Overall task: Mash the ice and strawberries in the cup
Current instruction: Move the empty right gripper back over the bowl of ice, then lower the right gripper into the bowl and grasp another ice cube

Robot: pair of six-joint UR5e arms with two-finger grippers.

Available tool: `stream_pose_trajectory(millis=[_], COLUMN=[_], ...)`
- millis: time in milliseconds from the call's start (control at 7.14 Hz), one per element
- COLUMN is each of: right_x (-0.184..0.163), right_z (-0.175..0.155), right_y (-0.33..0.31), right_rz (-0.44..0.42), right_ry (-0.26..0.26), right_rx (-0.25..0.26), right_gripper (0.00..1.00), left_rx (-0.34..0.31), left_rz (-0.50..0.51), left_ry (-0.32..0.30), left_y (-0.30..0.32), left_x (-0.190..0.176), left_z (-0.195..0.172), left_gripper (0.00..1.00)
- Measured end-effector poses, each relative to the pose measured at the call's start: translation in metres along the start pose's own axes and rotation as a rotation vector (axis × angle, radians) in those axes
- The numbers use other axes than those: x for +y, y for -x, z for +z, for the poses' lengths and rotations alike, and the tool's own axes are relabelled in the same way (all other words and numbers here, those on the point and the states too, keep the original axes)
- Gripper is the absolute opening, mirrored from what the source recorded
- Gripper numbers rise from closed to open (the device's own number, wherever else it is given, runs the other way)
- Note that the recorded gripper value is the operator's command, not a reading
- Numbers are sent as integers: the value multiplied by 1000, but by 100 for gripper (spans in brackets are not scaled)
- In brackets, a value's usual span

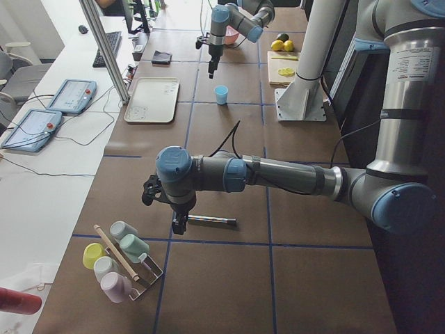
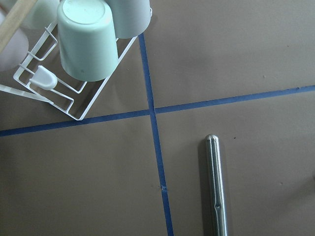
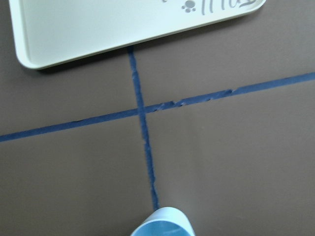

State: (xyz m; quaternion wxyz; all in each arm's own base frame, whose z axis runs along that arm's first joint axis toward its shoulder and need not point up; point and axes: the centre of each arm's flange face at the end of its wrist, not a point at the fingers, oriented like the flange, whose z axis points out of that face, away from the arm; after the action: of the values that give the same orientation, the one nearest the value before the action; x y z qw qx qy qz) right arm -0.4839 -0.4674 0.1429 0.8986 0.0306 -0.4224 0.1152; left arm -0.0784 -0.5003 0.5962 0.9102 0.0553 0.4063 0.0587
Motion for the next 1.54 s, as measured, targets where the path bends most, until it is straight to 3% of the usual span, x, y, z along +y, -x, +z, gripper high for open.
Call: stream_pose_trajectory(millis=[560,981,1261,1541], right_x=[-72,-110,-111,-118], right_z=[-55,-91,-88,-68], right_y=[-189,-389,-487,-522], right_rz=[-145,-244,-292,-289], right_ry=[-16,50,112,129], right_rx=[31,89,128,134], right_gripper=[99,99,99,99], left_rx=[-1,-1,0,1], left_rz=[6,10,5,-11], left_ry=[-6,-7,-7,-7], left_y=[-2,-4,-4,-4], left_x=[-3,-4,-4,-3], left_z=[-3,-3,-3,-3], left_gripper=[100,100,100,100])
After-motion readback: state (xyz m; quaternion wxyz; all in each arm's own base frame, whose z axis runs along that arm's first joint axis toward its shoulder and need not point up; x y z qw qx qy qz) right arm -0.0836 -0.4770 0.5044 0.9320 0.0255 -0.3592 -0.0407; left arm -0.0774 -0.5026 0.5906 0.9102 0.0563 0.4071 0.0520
